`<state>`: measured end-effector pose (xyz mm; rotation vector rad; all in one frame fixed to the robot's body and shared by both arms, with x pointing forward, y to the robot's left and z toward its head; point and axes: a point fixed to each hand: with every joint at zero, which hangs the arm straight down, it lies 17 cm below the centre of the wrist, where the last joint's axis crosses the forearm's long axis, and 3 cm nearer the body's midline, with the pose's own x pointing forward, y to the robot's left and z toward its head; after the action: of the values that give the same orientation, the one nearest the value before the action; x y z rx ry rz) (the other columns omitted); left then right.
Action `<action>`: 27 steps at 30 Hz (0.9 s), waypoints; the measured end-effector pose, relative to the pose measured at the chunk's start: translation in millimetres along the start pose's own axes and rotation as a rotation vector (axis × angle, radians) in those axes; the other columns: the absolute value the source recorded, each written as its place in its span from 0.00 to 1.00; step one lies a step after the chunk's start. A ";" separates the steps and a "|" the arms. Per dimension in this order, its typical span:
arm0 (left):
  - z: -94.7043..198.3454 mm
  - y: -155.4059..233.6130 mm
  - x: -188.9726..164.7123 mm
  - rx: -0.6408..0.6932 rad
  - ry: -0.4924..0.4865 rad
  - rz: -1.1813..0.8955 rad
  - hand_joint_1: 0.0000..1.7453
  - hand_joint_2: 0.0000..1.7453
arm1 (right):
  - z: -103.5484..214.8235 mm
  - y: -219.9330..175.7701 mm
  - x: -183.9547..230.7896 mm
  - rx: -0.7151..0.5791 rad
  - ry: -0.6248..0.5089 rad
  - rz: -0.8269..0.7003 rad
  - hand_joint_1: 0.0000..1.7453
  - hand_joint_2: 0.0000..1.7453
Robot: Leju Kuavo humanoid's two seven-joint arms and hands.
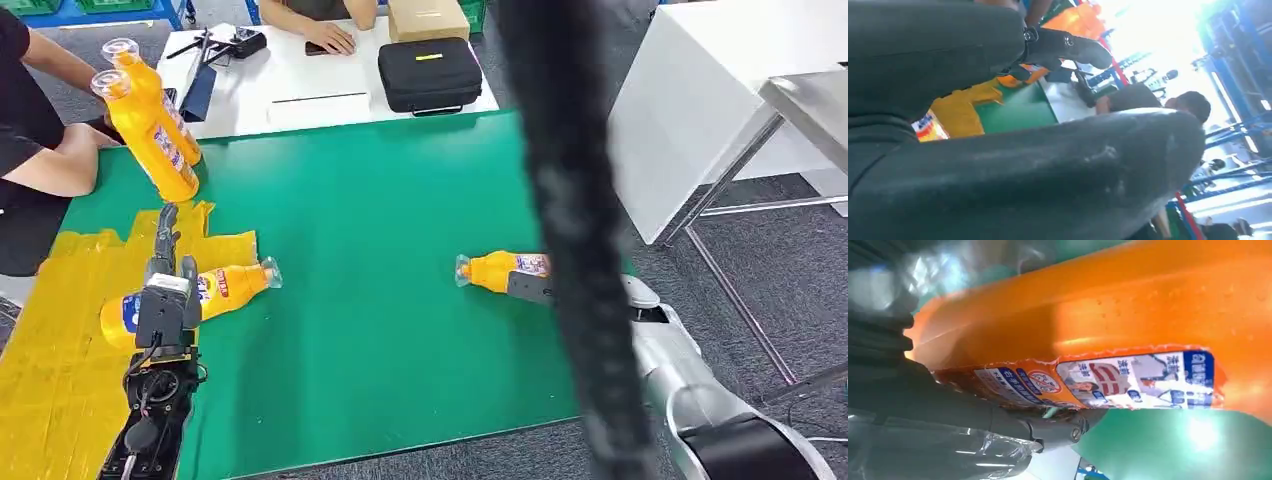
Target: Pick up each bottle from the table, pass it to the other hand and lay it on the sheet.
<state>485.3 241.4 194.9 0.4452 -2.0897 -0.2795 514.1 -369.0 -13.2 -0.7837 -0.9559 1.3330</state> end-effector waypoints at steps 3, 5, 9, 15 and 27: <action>-0.2 -1.6 2.7 -0.002 -0.002 0.014 0.00 0.00 | -1.1 5.5 -3.0 0.022 0.011 0.010 1.00 1.00; 0.6 -4.1 0.7 -0.012 0.023 0.060 0.00 0.00 | -1.0 9.1 -5.0 0.036 0.018 0.024 1.00 1.00; 6.0 -17.6 -3.3 -0.067 0.086 0.233 0.00 0.00 | -0.9 15.5 -7.2 0.066 0.024 0.052 1.00 1.00; 11.3 -34.1 7.2 -0.147 0.132 0.592 0.00 0.00 | -2.5 19.7 -7.5 0.125 0.028 0.074 1.00 1.00; 28.1 -42.4 -3.9 -0.169 0.224 0.859 0.00 1.00 | 10.7 -15.9 95.4 0.045 -0.396 -0.531 1.00 1.00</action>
<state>471.9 205.1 161.5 -0.5078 -1.8302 0.1024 510.0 -276.5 16.7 -0.1980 -1.3302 1.0460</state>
